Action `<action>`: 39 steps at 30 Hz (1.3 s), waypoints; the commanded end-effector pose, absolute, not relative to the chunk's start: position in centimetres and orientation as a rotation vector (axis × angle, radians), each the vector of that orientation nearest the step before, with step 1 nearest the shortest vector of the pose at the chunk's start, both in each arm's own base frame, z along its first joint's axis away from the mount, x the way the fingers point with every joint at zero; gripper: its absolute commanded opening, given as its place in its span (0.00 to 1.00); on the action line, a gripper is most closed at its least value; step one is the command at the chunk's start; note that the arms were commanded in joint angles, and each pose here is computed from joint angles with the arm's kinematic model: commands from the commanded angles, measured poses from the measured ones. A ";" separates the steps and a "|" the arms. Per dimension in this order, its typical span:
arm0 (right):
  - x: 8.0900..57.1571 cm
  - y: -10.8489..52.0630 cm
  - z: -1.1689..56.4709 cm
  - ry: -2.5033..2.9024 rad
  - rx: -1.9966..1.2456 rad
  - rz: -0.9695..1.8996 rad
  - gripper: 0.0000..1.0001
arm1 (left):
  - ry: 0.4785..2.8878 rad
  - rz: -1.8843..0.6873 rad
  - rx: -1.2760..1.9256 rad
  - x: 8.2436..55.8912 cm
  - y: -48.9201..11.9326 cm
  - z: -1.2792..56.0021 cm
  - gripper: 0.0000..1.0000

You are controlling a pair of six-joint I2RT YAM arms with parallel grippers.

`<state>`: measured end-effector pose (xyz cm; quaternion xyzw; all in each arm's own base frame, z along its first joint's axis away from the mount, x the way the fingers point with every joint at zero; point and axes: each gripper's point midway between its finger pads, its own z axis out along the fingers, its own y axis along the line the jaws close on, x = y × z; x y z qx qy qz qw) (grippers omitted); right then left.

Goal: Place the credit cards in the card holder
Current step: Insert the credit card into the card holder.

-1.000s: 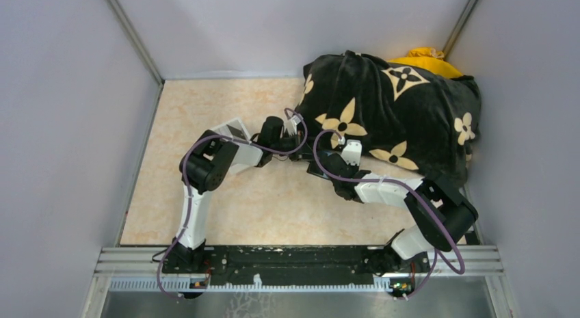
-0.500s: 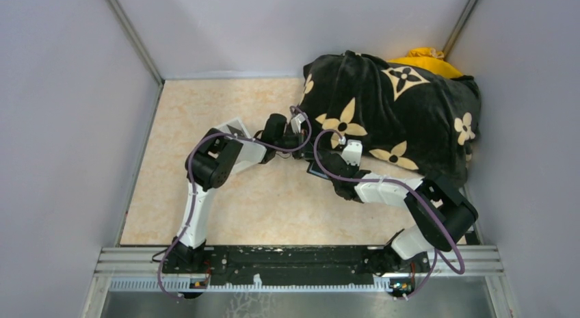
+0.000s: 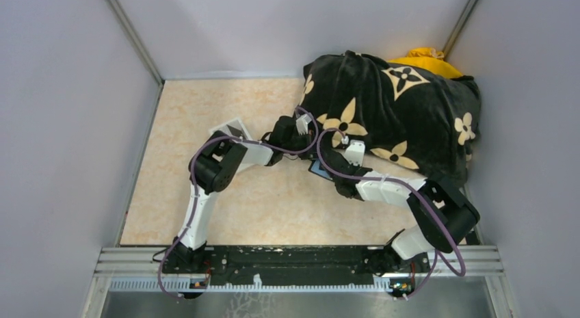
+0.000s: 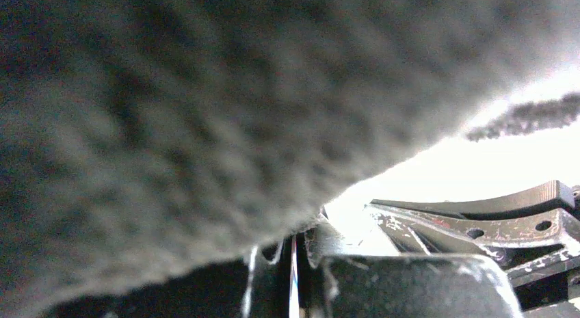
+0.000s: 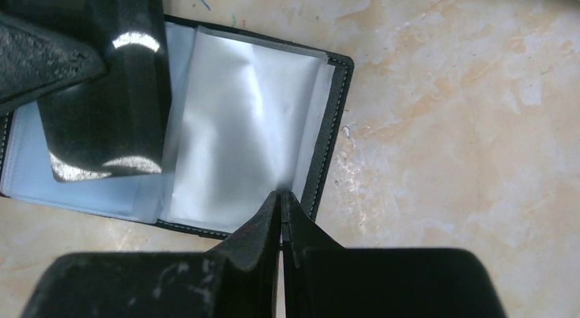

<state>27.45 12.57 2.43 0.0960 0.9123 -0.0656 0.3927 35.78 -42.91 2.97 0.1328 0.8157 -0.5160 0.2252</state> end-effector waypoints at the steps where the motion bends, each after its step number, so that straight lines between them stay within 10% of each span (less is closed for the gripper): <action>1: 28.3 11.4 4.0 2.293 0.312 -0.189 0.03 | 2.452 -1.203 0.334 32.5 -40.9 -3.2 0.00; 39: 33.5 13.8 2.1 2.378 0.291 -0.064 0.04 | 2.551 -1.055 -0.044 25.1 -33.1 -2.8 0.00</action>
